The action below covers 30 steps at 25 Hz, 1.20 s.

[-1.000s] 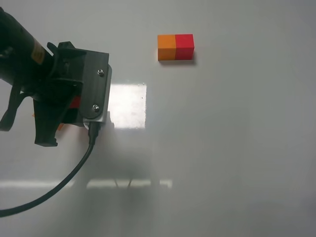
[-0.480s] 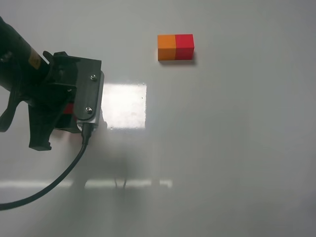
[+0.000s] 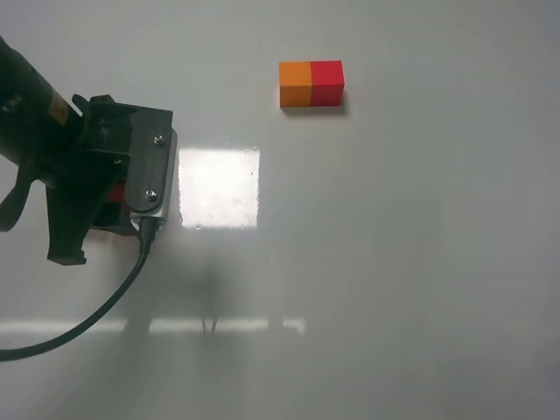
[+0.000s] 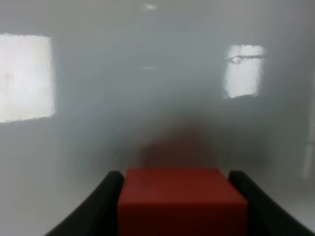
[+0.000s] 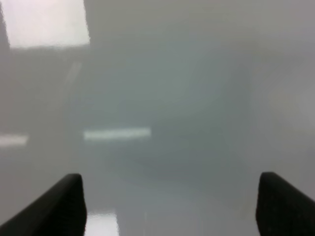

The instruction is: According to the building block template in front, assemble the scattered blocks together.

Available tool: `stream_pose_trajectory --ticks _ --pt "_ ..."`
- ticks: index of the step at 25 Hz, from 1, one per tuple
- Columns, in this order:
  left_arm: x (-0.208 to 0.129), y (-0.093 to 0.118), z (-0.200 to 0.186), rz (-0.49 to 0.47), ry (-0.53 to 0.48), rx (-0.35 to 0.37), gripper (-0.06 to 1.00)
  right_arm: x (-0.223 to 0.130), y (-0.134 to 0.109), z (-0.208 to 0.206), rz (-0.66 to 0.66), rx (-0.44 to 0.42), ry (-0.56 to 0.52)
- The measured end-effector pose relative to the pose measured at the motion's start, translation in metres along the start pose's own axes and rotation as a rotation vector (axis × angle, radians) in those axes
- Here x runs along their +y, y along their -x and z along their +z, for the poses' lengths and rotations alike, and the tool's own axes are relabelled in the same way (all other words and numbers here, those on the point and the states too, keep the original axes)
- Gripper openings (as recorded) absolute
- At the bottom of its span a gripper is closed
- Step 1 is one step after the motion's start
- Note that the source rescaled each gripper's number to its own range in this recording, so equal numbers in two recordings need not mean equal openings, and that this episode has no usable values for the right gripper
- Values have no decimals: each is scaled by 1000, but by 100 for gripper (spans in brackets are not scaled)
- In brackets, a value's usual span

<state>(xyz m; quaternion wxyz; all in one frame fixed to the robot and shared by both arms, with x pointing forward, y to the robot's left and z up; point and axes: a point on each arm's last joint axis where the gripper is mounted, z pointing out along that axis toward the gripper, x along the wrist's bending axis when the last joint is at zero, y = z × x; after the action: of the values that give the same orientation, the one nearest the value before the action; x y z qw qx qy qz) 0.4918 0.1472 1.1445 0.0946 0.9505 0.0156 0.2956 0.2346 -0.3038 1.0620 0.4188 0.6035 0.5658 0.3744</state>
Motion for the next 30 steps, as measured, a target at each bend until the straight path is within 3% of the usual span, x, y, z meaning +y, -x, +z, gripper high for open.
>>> stream_pose_trajectory --ticks 24,26,30 --pt "-8 -10 11 -64 1 17 0 0 0 0 0 0 0" --pt "-9 -9 11 -70 -7 10 7 0 0 0 0 0 0" --pt "-12 -8 13 -73 -44 -4 50 0 0 0 0 0 0"
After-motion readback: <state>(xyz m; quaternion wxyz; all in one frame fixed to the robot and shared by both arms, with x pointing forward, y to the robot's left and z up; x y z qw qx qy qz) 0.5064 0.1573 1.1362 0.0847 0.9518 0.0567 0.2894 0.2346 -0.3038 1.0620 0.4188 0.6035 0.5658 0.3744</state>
